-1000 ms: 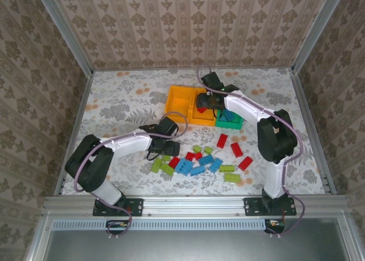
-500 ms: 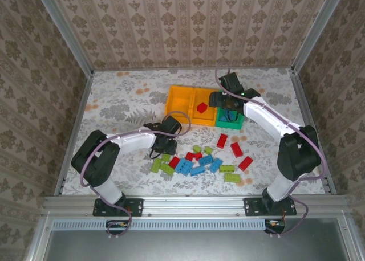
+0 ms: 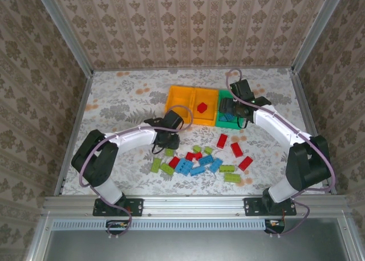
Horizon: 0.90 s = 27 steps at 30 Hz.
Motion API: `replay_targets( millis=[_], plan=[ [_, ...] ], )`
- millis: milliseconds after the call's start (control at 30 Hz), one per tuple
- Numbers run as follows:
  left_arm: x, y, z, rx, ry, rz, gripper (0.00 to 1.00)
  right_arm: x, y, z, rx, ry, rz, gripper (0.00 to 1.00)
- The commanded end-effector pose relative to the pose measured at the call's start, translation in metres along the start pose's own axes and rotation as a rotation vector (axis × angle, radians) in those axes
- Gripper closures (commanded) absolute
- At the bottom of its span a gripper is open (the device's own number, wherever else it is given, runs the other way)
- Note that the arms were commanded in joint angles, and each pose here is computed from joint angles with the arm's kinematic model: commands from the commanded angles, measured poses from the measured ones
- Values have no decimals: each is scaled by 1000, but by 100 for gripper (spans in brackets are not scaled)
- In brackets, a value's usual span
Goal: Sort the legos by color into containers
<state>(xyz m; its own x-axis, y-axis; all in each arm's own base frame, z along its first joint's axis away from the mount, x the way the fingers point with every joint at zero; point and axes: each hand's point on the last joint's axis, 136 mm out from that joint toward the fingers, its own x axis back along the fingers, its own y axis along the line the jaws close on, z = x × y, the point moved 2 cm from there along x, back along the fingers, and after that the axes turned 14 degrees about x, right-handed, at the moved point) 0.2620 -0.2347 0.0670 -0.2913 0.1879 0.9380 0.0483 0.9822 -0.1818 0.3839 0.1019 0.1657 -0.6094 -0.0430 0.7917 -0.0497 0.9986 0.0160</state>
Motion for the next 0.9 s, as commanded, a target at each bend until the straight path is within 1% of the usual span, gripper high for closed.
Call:
replay_targets(
  millis=[0,200,300,333,433,467,533,633,767,867],
  plan=[
    [12,-7,-25,-28,-32,15,66,5,-10,7,12,-10,33,23],
    [29,-19,-86,-58,-117,36,65,7,-18,28,28,17,45,23],
    [35,-26,-119,-61,-163,63,65,12,-23,48,28,47,53,23],
    [34,-29,-129,-64,-168,75,65,11,-23,57,22,75,49,23],
    [30,-32,-155,-77,-191,72,65,19,-12,70,-20,106,-37,24],
    [29,-32,-164,-78,-203,69,65,19,-10,80,-34,141,-49,25],
    [24,-31,-179,-72,-222,68,65,21,-8,90,-58,159,-60,25],
    [10,-28,-195,-54,-237,75,65,23,-1,103,-35,164,-99,26],
    [-4,-29,-210,-25,-252,99,64,26,17,126,34,219,-144,27],
    [-11,-35,-215,-14,-254,124,61,31,45,129,151,173,-214,27]
  ],
)
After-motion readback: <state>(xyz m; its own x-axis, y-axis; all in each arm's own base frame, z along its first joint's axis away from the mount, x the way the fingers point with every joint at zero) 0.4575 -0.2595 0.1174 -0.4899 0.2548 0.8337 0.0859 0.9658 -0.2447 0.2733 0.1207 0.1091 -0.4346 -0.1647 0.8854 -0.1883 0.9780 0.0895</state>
